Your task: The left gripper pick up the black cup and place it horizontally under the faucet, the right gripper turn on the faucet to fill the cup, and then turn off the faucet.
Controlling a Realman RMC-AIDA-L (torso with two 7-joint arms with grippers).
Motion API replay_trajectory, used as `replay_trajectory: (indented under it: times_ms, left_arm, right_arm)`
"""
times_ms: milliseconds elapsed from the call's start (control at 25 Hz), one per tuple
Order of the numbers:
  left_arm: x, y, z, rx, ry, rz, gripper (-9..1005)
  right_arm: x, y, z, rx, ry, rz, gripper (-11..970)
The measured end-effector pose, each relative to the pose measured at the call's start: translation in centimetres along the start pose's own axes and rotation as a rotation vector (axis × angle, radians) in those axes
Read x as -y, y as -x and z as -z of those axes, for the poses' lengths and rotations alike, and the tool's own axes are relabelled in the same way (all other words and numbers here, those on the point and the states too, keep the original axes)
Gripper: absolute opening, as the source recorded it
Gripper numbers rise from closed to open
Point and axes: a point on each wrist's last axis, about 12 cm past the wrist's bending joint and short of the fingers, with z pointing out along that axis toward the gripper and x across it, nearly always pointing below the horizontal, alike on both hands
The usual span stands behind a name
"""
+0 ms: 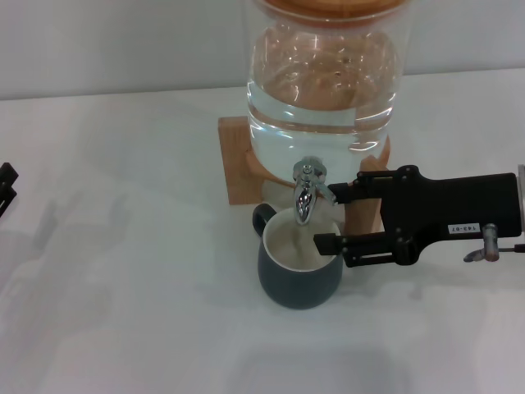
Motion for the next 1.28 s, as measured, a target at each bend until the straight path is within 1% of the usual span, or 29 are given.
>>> replay_trajectory:
  times_ms: [520,800,840,1000,1280]
  left_arm:
    - [0.0,0.0,0.1,-0.002,0.001,-0.003,638]
    - [0.0,-0.1,0.1,-0.004,0.003,-0.011,638]
    - [0.0,-0.1,0.1,-0.004,0.003,-0.013,638]
    - [-0.1,0.0,0.0,-0.004,0.002,-0.015,638]
    - [-0.1,0.1,-0.1,-0.001,0.002,-0.026,638]
  right_arm:
    - [-0.2,0.3,0.0,0.013,0.005,0.008,736]
    - [0.1,-0.1,0.7,0.021,-0.031,-0.004,737]
    - [0.3,-0.2,1.2,0.025,-0.052,-0.010,737]
    - [0.5,-0.6,1.7,0.032,-0.078,-0.024,737]
    - [0.3,-1.0,2.0,0.049,-0.095,-0.041,737]
